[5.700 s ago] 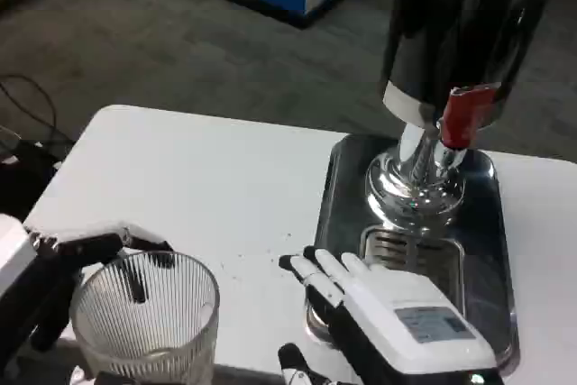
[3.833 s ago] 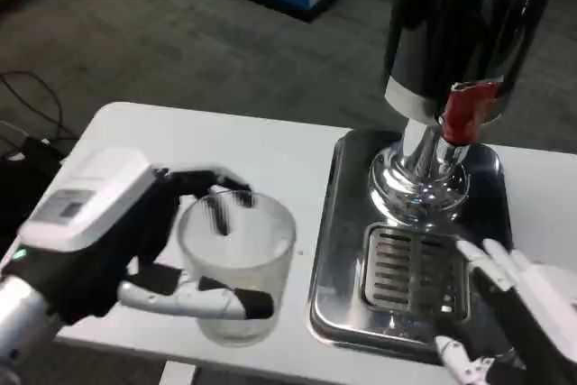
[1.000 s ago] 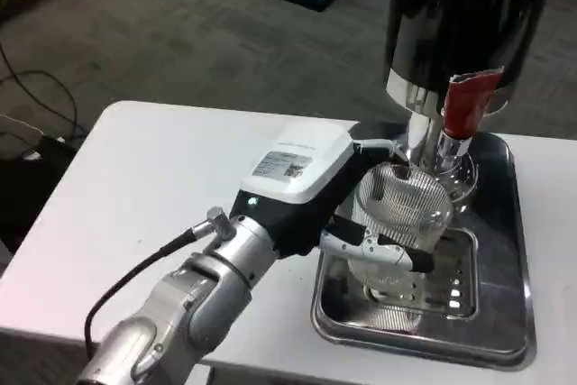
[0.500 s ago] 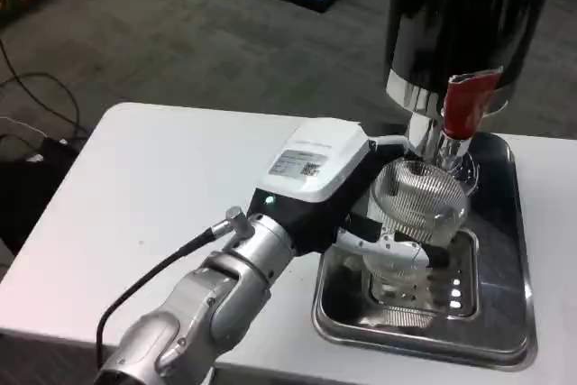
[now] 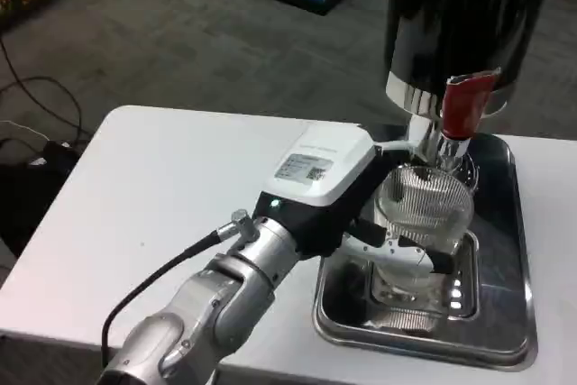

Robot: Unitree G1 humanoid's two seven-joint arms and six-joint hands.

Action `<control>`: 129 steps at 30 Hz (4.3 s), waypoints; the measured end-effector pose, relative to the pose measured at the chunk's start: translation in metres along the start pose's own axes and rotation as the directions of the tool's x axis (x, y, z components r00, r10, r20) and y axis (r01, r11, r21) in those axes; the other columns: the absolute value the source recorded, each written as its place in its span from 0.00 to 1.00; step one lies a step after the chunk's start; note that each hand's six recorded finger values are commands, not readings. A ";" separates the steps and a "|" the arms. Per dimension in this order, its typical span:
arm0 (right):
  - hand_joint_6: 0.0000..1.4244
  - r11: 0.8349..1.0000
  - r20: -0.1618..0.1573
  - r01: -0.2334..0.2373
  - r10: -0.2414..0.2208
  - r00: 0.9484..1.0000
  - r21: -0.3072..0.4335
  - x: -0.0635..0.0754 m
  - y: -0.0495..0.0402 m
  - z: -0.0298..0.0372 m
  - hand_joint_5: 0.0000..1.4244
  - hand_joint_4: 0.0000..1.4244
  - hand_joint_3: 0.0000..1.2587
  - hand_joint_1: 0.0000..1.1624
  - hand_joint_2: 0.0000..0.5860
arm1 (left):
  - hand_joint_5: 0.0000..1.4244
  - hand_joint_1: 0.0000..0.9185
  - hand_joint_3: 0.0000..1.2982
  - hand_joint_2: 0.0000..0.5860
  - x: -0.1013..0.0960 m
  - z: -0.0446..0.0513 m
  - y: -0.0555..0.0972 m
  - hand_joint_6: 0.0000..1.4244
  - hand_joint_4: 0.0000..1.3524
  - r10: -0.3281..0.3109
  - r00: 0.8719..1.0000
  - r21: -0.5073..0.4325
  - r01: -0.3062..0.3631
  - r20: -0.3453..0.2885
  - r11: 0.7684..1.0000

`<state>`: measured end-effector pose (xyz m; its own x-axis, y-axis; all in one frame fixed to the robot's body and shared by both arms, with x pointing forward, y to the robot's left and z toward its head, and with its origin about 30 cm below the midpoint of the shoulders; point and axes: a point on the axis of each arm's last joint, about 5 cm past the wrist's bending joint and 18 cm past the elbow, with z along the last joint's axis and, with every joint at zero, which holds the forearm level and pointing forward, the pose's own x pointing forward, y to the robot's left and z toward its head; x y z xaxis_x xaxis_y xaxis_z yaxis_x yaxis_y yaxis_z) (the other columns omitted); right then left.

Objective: Grasp the cup under the faucet to collect the drink, then remove the cup.

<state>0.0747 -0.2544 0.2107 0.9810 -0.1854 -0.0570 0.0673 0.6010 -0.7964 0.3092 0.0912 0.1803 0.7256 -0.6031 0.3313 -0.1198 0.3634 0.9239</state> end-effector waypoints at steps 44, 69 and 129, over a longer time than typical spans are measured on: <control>0.00 0.999 0.087 0.010 -0.013 0.996 0.038 0.007 0.0020 0.0041 0.07 0.05 0.14 0.33 0.89 | 0.12 0.11 0.18 0.15 -0.023 0.0102 0.028 0.14 0.02 0.067 0.995 0.046 -0.070 0.074 0.996; 0.00 0.997 0.125 0.027 -0.035 0.991 0.069 0.005 0.0066 0.0151 0.09 0.10 0.15 0.35 0.87 | 0.22 0.06 0.20 0.21 -0.092 0.0175 0.128 0.19 0.15 0.314 0.945 -0.295 -0.276 0.090 0.915; 0.00 0.992 0.109 -0.077 0.065 0.992 0.103 -0.007 0.0038 0.0203 0.11 0.12 0.20 0.28 0.79 | 0.15 0.00 0.18 0.16 0.014 0.0163 0.133 0.11 0.10 -0.251 0.925 -0.608 0.378 0.286 0.698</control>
<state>0.0715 -0.2351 0.2203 0.9973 -0.0598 -0.0428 0.0103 0.6905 -0.7233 0.2926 0.1195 0.3115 0.5072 -0.8522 0.1289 0.6025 0.4575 0.6539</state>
